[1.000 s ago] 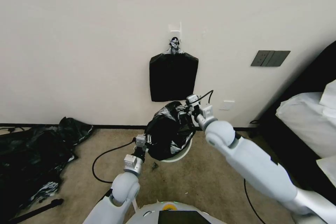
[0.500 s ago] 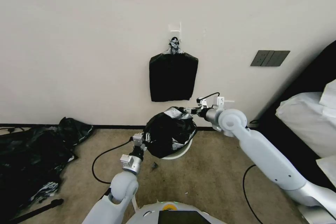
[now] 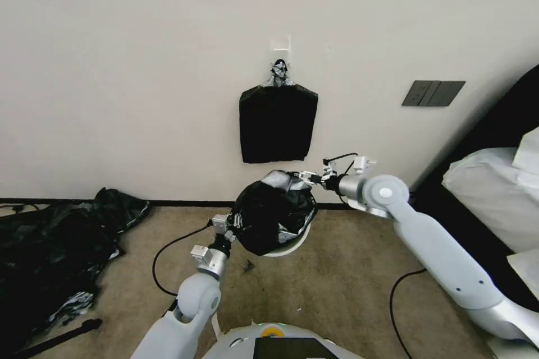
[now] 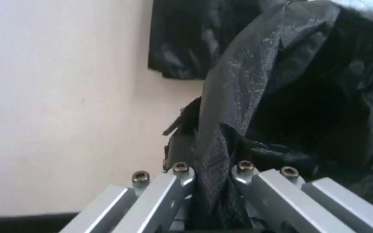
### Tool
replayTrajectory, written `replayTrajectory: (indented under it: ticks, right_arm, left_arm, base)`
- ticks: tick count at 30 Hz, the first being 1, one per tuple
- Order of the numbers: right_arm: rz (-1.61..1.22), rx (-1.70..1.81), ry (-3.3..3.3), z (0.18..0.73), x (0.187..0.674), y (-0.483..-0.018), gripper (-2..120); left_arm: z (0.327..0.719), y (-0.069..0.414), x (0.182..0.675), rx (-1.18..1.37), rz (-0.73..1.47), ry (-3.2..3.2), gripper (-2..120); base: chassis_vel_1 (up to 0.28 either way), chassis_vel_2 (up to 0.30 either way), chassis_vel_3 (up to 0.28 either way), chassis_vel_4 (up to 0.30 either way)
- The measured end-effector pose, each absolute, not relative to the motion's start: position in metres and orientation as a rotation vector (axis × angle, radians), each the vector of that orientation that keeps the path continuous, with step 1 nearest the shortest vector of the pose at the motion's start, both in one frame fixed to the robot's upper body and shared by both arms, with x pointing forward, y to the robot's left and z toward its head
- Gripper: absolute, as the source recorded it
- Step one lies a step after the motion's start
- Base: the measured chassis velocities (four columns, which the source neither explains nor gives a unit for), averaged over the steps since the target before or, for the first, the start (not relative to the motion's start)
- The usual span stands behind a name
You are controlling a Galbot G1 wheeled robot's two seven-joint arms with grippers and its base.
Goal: Place a trash bag onto the trash bin.
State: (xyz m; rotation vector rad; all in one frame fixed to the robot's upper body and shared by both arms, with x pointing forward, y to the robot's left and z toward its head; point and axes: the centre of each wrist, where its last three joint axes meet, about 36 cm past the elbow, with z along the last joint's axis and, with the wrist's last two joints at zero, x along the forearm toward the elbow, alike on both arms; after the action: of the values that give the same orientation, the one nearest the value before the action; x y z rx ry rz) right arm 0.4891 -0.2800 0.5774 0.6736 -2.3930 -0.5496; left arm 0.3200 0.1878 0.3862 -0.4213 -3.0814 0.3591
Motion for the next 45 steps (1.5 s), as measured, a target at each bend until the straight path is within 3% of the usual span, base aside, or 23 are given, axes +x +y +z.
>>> replayTrajectory:
  ticks: [12,21,27,29,33,45]
  right_arm:
    - [-0.487,0.821,-2.587,0.579,0.474,-0.302,100]
    - [0.18,1.124,-2.748,0.583,0.398,-0.252,100]
    - [0.576,1.117,-2.816,0.575,0.389,-0.232,93]
    - [0.576,1.117,-2.816,0.575,0.389,-0.232,93]
    - [0.831,1.153,-2.771,0.573,0.385,-0.232,72]
    - [0.87,1.161,-2.74,0.569,0.386,-0.235,30]
  left_arm:
    - [0.381,0.188,0.325,-0.401,0.41,-3.022,2]
    - [0.388,0.189,0.33,-0.369,0.337,-3.051,2]
    - [0.395,0.187,0.33,-0.392,0.248,-3.085,2]
    - [0.395,0.187,0.33,-0.392,0.248,-3.085,2]
    - [0.397,0.186,0.327,-0.402,0.231,-3.088,2]
    - [0.398,0.182,0.325,-0.413,0.239,-3.085,2]
  base:
    - [0.0,0.0,0.0,0.0]
    - [0.0,0.0,0.0,0.0]
    - [0.0,0.0,0.0,0.0]
    - [0.0,0.0,0.0,0.0]
    - [0.0,0.0,0.0,0.0]
    - [0.0,0.0,0.0,0.0]
